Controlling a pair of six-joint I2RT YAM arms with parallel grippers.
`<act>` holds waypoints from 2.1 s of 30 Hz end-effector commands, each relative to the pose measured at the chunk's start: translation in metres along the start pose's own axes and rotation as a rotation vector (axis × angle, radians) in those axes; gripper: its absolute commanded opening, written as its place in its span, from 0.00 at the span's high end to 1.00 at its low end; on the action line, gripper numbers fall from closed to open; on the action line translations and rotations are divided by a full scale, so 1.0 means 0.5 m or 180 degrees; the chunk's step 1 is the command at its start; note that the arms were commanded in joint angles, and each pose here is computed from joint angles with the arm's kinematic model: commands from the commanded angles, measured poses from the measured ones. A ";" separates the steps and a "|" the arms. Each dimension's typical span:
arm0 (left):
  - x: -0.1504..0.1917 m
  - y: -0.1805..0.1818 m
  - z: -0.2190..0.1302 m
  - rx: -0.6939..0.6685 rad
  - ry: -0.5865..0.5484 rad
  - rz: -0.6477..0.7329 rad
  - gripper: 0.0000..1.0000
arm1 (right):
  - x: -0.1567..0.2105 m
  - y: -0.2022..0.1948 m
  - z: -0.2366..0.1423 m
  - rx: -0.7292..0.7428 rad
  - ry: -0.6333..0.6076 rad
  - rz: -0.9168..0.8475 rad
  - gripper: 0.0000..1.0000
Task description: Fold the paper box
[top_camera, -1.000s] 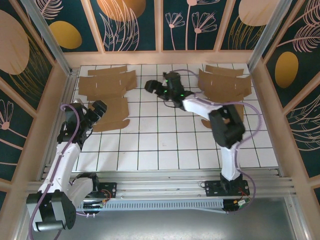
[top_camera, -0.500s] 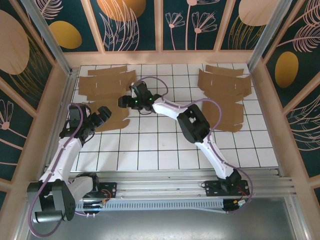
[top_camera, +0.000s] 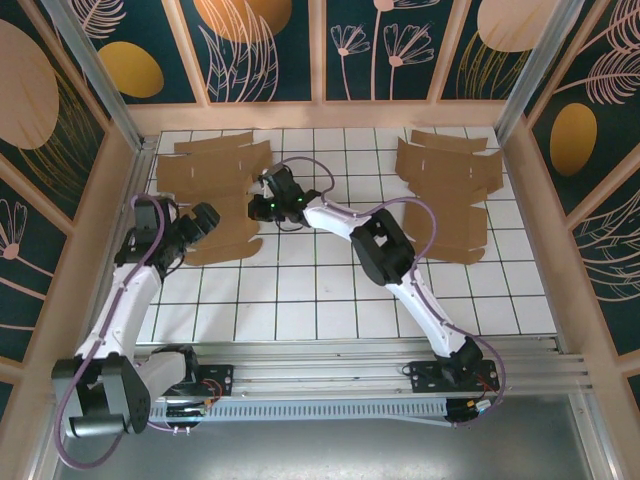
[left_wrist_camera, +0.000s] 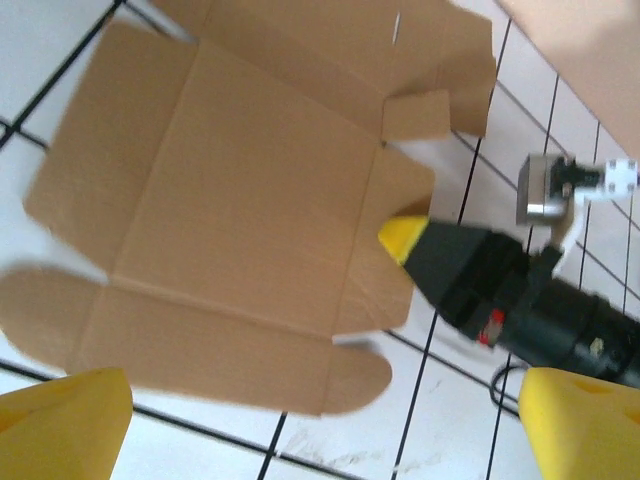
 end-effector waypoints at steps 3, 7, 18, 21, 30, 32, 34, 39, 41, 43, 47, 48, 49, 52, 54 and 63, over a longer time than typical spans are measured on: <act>-0.057 -0.015 0.022 -0.0288 0.0018 0.0278 0.01 | -0.050 -0.020 -0.194 0.0125 -0.0226 -0.0314 1.00; -0.088 -0.050 0.057 -0.0231 0.0131 0.0396 0.06 | 0.024 -0.063 -0.315 -0.0019 -0.0150 -0.0276 1.00; 0.005 -0.031 0.226 0.0372 0.1113 0.0012 0.14 | 0.177 -0.092 -0.440 -0.0123 0.0119 -0.0155 1.00; 0.009 -0.028 0.256 0.0441 0.1178 -0.0008 0.19 | 0.188 -0.093 -0.443 -0.0132 0.0165 -0.0112 1.00; 0.022 0.041 0.344 0.0173 0.1174 -0.0060 0.30 | 0.189 -0.089 -0.444 -0.0162 0.0162 -0.0078 1.00; 0.025 0.029 0.352 0.0328 0.1218 -0.0054 0.38 | 0.191 -0.092 -0.442 -0.0140 0.0180 -0.0064 1.00; 0.031 0.019 0.359 0.0467 0.1302 -0.0037 0.46 | 0.190 -0.094 -0.440 -0.0126 0.0191 -0.0052 1.00; 0.028 -0.017 0.368 0.0837 0.1400 -0.0001 0.69 | 0.185 -0.100 -0.436 -0.0083 0.0175 -0.0004 1.00; 0.021 -0.033 0.370 0.0942 0.1419 0.0054 0.81 | 0.175 -0.103 -0.439 -0.0013 0.0138 0.0002 1.00; 0.007 -0.056 0.359 0.1036 0.1339 0.0178 0.94 | 0.155 -0.111 -0.450 0.0163 0.0073 0.0037 0.94; -0.008 -0.133 0.302 0.1421 0.1056 0.0871 1.00 | 0.092 -0.132 -0.513 0.0610 -0.0176 0.0025 0.68; -0.003 -0.159 0.282 0.1557 0.0944 0.1179 1.00 | 0.068 -0.133 -0.540 0.0707 -0.0298 -0.0073 0.60; 0.006 -0.187 0.260 0.1722 0.0814 0.1521 1.00 | 0.043 -0.134 -0.568 0.0807 -0.0432 -0.0213 0.50; 0.031 -0.249 0.210 0.2198 0.0510 0.2238 1.00 | -0.024 -0.129 -0.645 0.1115 -0.0822 -0.0829 0.09; 0.035 -0.279 0.182 0.2489 0.0381 0.2443 1.00 | -0.062 -0.115 -0.682 0.1301 -0.1039 -0.1408 0.01; 0.103 -0.296 0.136 0.3069 0.0167 0.3636 1.00 | -0.140 -0.042 -0.718 0.1516 -0.1125 -0.4439 0.02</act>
Point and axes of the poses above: each hand's point on the last joint's axis, 136 mm out from that joint toward the fingers, its own z axis out along the fingers, its own y axis along the line the jaws close on, x = y × z, the point moved 3 cm from there along -z, back along the fingers, and after that the axes turned 15 degrees about -z, right-handed, at the moved point
